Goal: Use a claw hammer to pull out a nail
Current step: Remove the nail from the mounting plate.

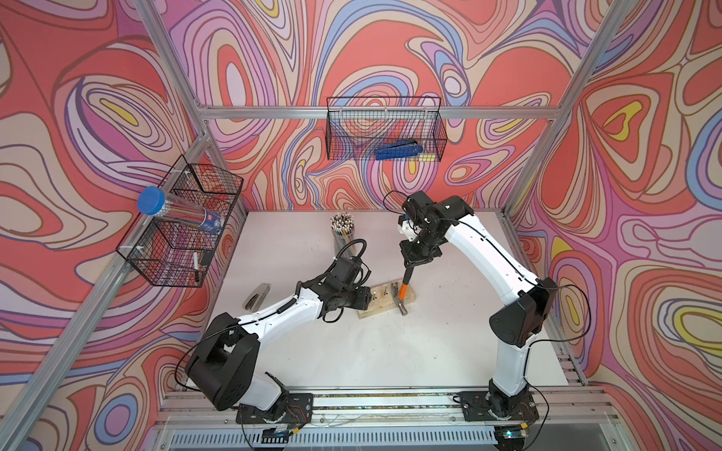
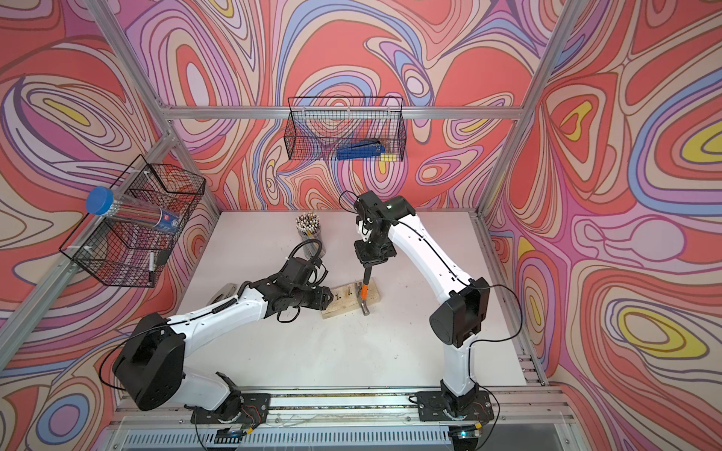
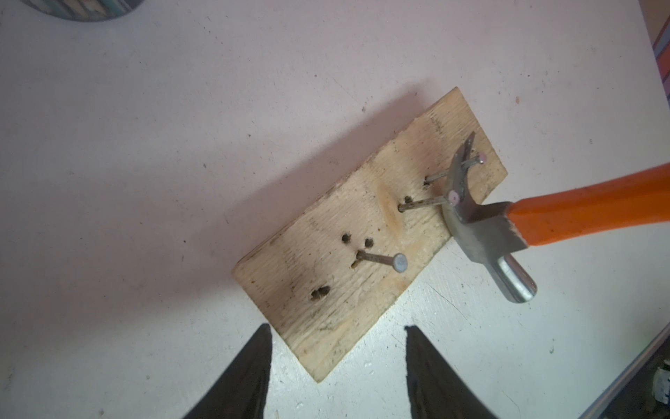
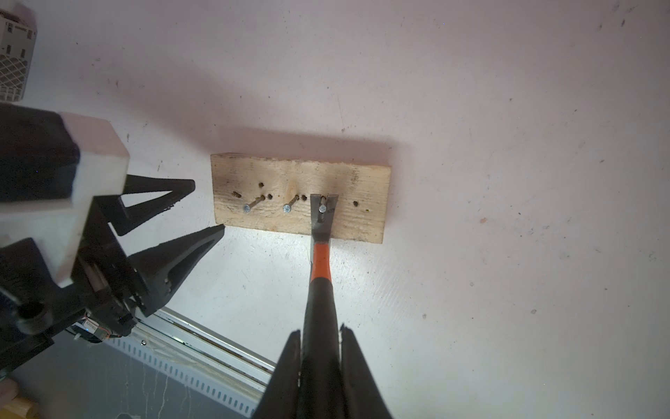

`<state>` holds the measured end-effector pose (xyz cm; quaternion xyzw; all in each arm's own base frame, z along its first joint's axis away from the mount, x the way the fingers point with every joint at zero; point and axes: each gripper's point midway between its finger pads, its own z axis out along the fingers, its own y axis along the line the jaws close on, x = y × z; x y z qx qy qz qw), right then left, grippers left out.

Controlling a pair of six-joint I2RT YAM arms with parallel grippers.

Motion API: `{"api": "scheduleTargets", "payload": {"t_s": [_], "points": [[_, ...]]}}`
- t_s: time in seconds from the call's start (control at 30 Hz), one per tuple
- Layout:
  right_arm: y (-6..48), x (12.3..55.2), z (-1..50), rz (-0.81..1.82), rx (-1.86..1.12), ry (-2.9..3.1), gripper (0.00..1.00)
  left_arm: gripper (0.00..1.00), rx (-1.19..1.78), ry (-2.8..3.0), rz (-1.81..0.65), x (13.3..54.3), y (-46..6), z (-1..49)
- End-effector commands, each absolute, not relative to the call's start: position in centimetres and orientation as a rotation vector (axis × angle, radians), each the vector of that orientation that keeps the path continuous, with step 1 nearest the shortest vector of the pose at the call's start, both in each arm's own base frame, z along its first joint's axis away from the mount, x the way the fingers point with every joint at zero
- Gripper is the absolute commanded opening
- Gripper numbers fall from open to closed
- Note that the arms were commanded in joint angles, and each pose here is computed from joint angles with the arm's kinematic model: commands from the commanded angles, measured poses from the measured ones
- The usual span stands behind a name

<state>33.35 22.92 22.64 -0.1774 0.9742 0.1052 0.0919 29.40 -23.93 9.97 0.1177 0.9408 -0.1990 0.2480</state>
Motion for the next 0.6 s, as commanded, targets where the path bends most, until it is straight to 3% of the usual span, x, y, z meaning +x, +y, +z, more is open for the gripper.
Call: {"api": "scheduleTargets", "payload": {"t_s": [0.0, 0.57], "points": [[23.7, 34.9, 23.6, 0.317, -0.531, 2.797, 0.00, 0.59, 0.330, 2.575, -0.548, 28.8, -24.0, 9.4], [22.9, 34.2, 22.2, 0.330, -0.581, 2.628, 0.00, 0.60, 0.386, 2.570, -0.461, 29.6, -25.9, 7.9]]}}
